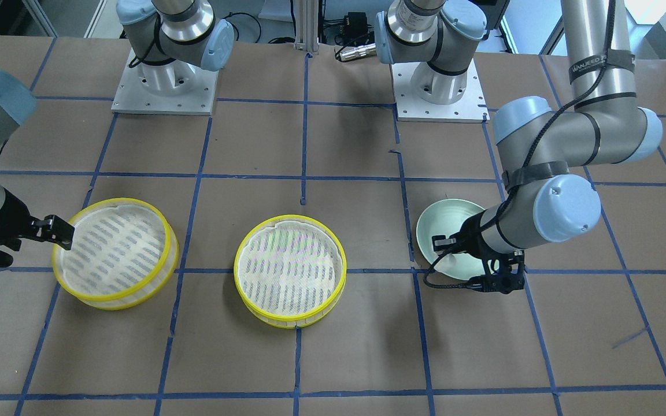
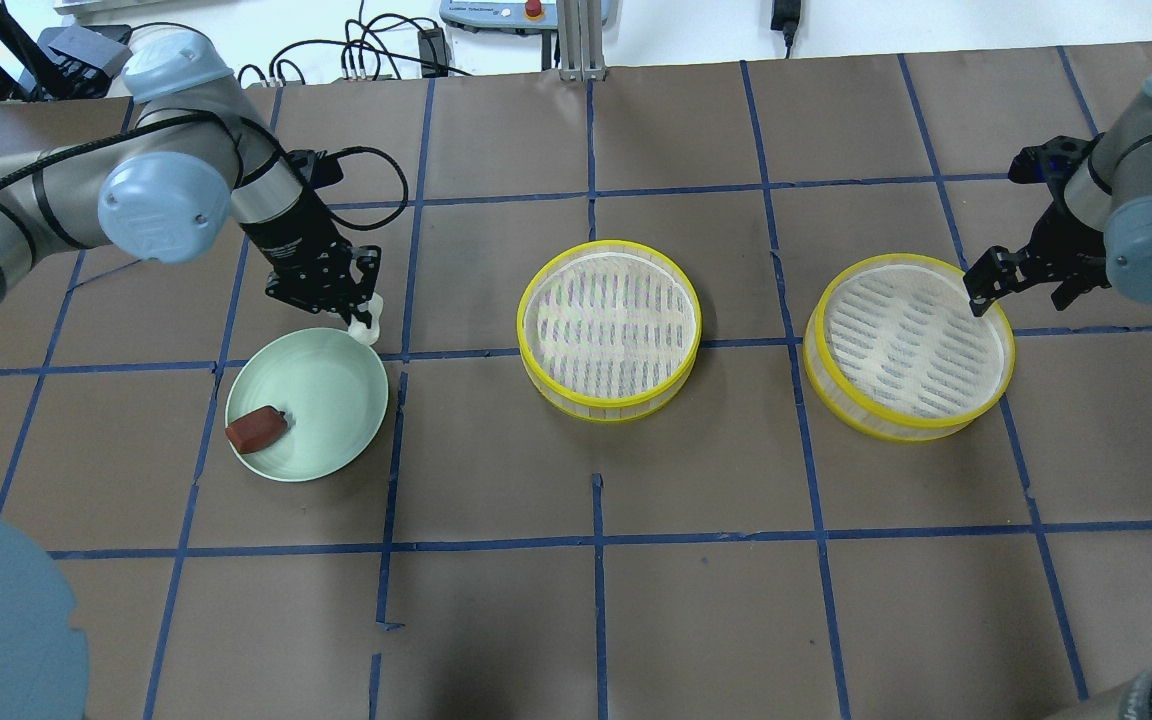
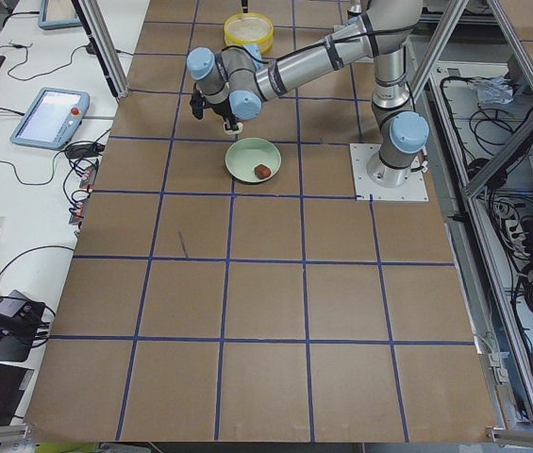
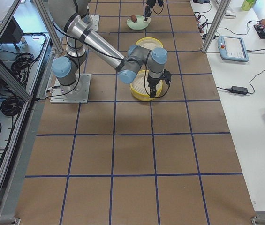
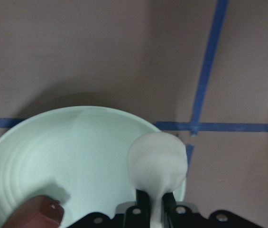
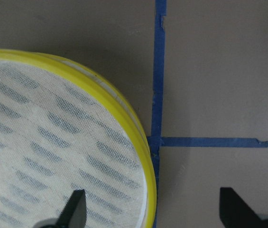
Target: Stack buns with steamer
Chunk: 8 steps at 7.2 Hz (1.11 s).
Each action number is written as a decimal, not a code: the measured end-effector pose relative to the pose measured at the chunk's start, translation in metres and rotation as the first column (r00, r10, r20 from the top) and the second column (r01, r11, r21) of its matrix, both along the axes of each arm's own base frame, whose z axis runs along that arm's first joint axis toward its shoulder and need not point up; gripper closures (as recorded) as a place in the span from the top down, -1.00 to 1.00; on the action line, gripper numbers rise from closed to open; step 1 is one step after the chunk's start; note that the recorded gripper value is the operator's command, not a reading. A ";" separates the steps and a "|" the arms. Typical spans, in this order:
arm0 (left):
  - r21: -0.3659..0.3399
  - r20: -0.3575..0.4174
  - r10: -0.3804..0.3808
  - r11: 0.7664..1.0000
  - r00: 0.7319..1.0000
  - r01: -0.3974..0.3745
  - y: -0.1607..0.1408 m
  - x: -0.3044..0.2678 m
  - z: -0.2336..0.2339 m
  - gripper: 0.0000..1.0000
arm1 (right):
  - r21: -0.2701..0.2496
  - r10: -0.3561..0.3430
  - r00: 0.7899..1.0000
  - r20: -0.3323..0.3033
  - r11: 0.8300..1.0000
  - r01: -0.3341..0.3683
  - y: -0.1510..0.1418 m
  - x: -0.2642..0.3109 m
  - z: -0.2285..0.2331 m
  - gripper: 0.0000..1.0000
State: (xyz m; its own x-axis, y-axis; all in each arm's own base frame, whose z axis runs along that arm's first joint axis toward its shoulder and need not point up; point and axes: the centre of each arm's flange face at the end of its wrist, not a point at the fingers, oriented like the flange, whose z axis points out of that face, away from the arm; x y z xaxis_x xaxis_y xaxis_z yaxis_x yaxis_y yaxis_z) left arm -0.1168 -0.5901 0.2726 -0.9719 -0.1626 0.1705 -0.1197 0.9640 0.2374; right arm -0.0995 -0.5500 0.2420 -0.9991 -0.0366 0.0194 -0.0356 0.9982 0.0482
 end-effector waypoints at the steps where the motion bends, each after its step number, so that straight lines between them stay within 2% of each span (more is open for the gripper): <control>1: -0.031 -0.014 0.024 0.999 1.000 -0.024 0.005 -0.056 0.009 -0.96 | 0.007 -0.001 1.000 0.003 1.000 0.001 0.004 0.001 -0.011 0.92; 2: -0.077 -0.025 0.043 0.996 0.999 -0.045 0.013 -0.114 0.011 -0.49 | 0.016 -0.002 1.000 0.006 1.000 0.002 0.006 0.002 -0.019 0.45; 3: -0.103 -0.036 0.068 0.992 0.997 -0.072 0.021 -0.157 0.008 0.99 | 0.023 -0.002 1.000 0.008 1.000 0.002 0.007 0.002 -0.023 -0.10; 4: -0.110 -0.040 0.098 0.989 0.994 -0.102 0.026 -0.179 0.004 1.00 | 0.026 -0.002 1.000 0.008 1.000 0.002 0.007 0.002 -0.025 -0.61; 5: -0.116 -0.042 0.119 0.986 0.992 -0.123 0.027 -0.188 0.006 1.00 | 0.028 -0.002 1.000 0.009 1.000 0.002 0.007 0.002 -0.025 -0.91; 8: -0.135 -0.043 0.124 0.982 0.991 -0.129 0.023 -0.190 0.014 1.00 | 0.013 -0.001 1.000 0.000 1.000 0.001 0.004 0.001 -0.017 -1.00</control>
State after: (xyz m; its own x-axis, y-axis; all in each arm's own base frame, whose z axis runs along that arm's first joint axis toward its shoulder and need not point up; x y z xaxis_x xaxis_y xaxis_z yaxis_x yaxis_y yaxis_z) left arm -0.3066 -0.5666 0.2870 -0.9381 -0.2563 0.2330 -0.2365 0.9654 0.1096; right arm -0.0989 -0.5458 0.2253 -0.9992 -0.0358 0.0190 -0.0345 0.9975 0.0615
